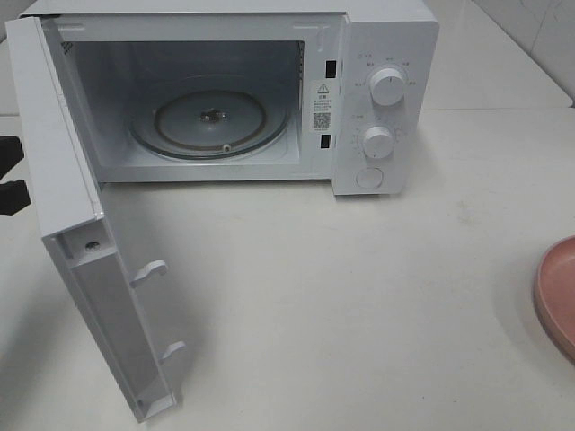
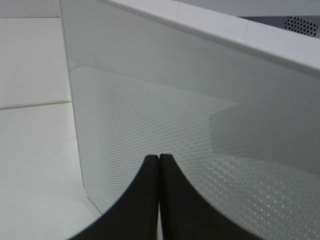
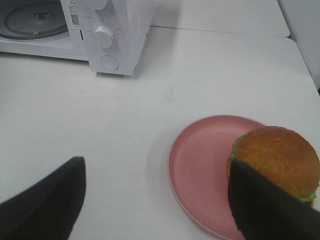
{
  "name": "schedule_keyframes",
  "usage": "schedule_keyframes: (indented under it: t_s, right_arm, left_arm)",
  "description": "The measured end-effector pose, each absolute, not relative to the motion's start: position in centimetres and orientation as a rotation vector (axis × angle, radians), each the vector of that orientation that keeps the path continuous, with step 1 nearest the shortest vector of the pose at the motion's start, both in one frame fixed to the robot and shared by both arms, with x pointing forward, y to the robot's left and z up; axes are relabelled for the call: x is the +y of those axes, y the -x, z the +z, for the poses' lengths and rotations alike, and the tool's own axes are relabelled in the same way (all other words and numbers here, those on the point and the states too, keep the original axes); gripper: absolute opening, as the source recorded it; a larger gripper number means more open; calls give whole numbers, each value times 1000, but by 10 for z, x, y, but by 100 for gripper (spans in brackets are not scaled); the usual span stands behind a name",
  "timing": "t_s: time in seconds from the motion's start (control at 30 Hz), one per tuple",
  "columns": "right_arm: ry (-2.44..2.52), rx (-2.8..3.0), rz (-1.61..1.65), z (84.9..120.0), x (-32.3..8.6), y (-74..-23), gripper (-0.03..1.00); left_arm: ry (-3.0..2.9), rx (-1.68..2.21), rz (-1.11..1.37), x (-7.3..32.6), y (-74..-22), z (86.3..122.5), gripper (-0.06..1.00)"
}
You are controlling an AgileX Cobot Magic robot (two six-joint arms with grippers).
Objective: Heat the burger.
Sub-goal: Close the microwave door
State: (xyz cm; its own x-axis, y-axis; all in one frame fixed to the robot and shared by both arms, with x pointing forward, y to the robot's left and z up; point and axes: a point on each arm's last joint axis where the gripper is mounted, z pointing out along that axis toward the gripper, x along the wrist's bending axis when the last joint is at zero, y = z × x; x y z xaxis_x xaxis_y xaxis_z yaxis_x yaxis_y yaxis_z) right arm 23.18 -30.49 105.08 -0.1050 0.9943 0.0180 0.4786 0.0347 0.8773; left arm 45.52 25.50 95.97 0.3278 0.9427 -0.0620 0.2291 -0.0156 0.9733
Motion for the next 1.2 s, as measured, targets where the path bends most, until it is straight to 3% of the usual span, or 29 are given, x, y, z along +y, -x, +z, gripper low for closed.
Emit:
schedule_keyframes:
  t_s: [0.7,1.2]
  right_arm:
    - [-1510,1660,1003,1051,-305,-232,76]
    - [-1510,1660,1003,1051,-305,-232,76]
  left_arm:
    - [-1456,1108,726,202,-483,963,0]
    - [-1470,1076,696,132,-517,972,0]
